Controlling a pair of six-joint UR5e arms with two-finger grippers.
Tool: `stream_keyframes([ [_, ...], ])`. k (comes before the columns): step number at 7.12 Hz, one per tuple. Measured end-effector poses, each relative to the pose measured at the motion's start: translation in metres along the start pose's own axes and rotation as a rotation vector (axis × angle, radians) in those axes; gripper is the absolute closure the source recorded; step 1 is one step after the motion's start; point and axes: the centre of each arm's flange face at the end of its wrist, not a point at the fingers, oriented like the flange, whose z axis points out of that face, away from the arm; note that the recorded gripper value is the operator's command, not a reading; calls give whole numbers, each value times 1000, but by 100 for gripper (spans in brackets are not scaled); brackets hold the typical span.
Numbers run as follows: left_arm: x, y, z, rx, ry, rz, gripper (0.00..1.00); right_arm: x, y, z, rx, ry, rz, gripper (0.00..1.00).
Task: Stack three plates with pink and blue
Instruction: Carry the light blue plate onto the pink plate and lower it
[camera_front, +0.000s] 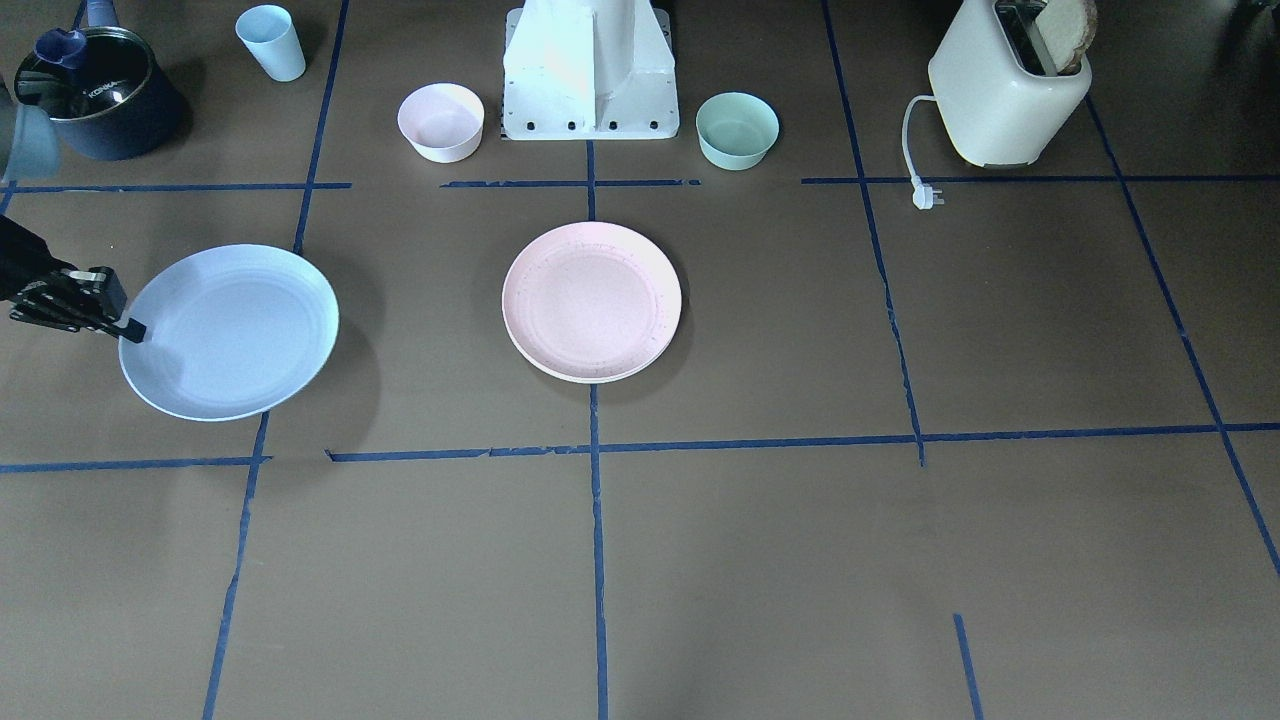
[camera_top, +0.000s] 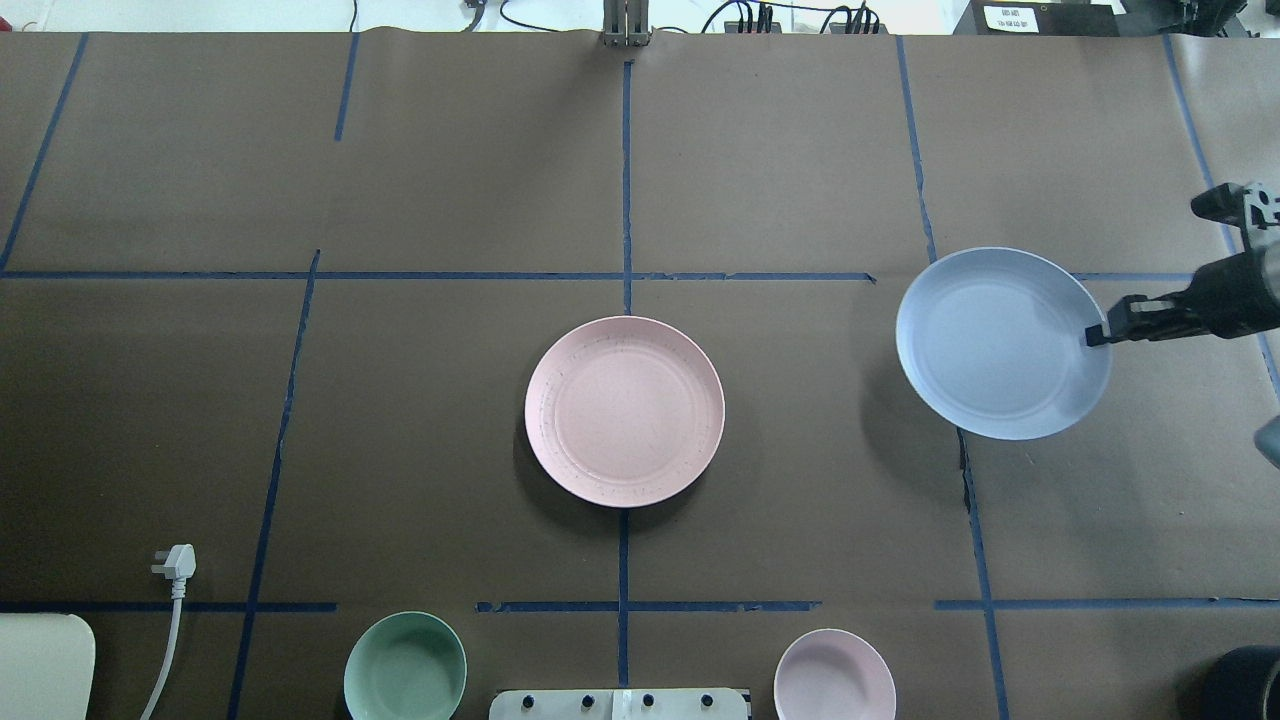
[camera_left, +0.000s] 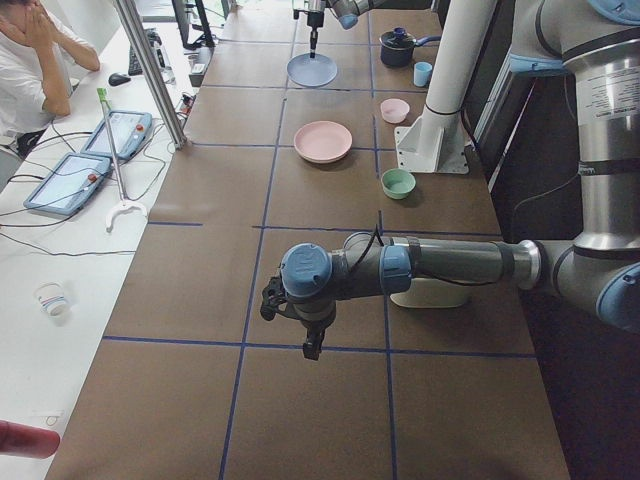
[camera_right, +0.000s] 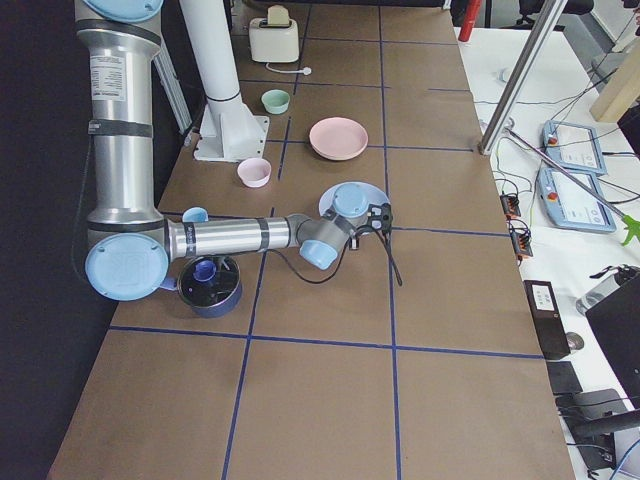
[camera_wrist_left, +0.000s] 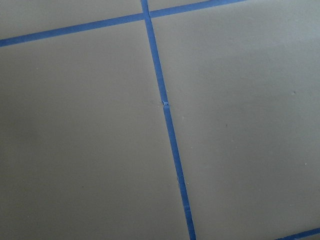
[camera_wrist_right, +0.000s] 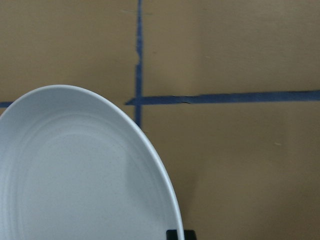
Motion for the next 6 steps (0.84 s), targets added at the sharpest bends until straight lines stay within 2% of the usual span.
stream_keyframes([
  [2,0,0,0,0,-1,-7,0,-107,-8,49,-16,-71,43,100],
  [3,0,-1,0,0,-1,-8,0,-158,-1,75,-10,-84,69,100],
  [4,0,-1,0,0,-1,-10,0,-208,8,93,-7,-76,96,100],
  [6,1,-2,-1,2,-2,-15,0,-290,38,127,-1,-19,107,100],
])
